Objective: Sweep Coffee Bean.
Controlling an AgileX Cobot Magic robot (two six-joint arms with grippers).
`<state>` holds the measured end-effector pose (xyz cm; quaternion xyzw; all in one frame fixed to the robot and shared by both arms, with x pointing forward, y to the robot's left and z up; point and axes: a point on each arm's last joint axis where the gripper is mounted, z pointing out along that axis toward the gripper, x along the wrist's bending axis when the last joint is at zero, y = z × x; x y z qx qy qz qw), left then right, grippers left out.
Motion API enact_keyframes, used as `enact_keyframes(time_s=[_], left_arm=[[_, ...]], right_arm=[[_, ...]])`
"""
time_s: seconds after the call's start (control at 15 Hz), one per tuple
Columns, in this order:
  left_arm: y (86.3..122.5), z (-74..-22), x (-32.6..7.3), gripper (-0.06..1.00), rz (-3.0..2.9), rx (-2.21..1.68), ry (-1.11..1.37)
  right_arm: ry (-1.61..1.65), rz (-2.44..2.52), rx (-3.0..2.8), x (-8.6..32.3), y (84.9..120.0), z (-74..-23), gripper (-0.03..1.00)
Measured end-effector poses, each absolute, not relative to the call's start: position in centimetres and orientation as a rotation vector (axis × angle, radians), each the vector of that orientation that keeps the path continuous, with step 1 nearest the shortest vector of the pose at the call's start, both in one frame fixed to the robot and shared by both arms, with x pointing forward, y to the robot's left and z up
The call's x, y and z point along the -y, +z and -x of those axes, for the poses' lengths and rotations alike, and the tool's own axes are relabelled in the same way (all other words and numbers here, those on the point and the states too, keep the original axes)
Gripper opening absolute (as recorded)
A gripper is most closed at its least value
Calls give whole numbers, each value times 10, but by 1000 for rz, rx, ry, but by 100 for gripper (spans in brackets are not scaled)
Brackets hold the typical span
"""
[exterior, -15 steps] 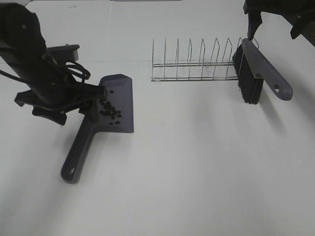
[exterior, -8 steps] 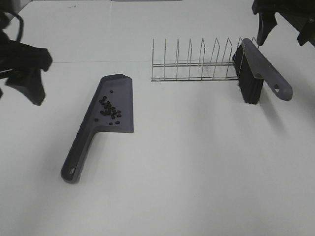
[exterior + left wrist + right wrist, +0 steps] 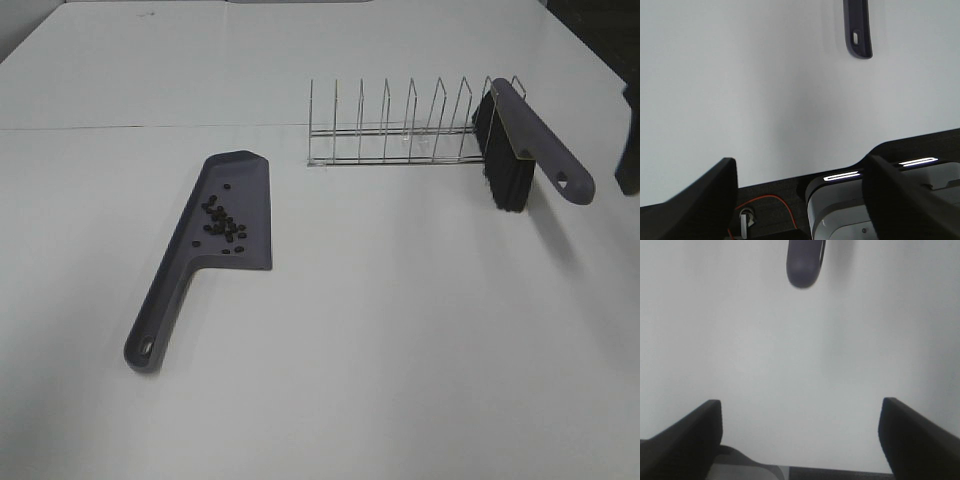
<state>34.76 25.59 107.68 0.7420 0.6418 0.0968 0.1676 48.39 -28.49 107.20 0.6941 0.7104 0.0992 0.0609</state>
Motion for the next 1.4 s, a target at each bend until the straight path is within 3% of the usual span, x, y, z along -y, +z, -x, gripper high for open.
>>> enact_keyframes(time_s=[0.47,0.8,1.4], left_arm=[[1061,-276,-288,65,-1915,-1508,493],[1050,-262,-289,65,-1902,-1321,546],[1049,-260,-284,65,-1977,-1190,540]], right_arm=[[477,-1977,-2057,290,1059,-351,71],[770,-1656,-1881,292,1055,-280,71],[1013,-1355,-1736,288,1054,-230,71]])
